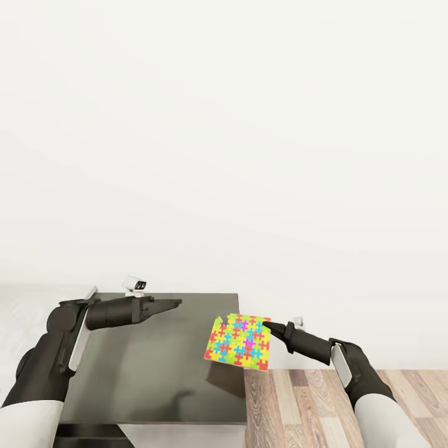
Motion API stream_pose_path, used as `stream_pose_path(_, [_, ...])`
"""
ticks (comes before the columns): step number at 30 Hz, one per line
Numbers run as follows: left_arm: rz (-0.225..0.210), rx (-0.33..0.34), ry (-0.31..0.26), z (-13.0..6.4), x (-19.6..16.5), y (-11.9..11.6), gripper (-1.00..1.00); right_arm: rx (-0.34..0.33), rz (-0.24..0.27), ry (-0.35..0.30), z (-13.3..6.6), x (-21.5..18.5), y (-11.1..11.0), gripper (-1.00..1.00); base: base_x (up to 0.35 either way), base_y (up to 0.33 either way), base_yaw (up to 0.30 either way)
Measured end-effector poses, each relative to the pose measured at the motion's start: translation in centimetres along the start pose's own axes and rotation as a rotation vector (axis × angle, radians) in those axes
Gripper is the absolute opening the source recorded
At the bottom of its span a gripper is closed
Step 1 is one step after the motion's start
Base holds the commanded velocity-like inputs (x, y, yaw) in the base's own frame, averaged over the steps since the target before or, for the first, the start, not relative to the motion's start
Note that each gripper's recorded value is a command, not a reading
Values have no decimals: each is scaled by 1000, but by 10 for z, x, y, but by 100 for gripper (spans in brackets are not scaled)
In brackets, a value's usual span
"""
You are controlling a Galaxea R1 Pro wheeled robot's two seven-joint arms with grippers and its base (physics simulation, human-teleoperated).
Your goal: Put all the toys in the child's room - the three board games (two on the bed and one on the table), the two jigsaw puzzles on the table, and the tennis ball on the table - inside the toy box on the table in the child's room.
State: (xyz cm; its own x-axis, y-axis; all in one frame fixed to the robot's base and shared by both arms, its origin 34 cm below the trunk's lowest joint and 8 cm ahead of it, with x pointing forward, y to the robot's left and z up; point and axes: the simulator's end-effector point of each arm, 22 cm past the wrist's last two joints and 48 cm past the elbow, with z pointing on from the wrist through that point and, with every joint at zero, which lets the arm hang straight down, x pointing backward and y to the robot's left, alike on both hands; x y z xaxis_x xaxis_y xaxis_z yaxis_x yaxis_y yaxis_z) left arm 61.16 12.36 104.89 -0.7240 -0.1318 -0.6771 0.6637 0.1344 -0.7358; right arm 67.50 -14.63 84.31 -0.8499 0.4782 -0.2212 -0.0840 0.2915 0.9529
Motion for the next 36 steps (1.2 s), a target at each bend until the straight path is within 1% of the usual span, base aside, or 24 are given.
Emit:
stream_pose_path(13, [-7, -2, -6, -2, -12, -12, 100, -3, -1, -3, -5, -3, 17, -100, 0, 0, 0])
stream_pose_path(17, [-7, -2, -8, -2, -16, -16, 100, -5, 2, -13, -8, -6, 22, -100, 0, 0, 0])
stream_pose_path(24, [-7, -3, -8, -3, -21, -24, 100, 6, -34, -35, -12, -12, 28, -100, 0, 0, 0])
stream_pose_path(26, [-8, -5, -8, -4, -22, -25, 100, 15, -44, -40, -15, -16, 29, -100, 0, 0, 0])
stream_pose_path(27, [-39, -21, -2, -5, -18, -16, 100, 28, -52, -48, -26, -23, 25, -100, 0, 0, 0])
stream_pose_path(31, [-100, -70, 8, -10, -11, 4, 100, 27, -46, -56, -32, -25, 28, -100, 0, 0, 0])
stream_pose_path(33, [-129, -94, 10, -13, -8, 13, 100, 25, -40, -77, -37, -30, 30, -100, 0, 0, 0])
stream_pose_path(34, [-149, -120, 12, -15, -6, 21, 100, 23, -33, -96, -42, -34, 30, -100, 0, 0, 0])
stream_pose_path(36, [-170, -155, 14, -16, -4, 31, 100, 20, -26, -114, -46, -38, 32, -100, 0, 0, 0])
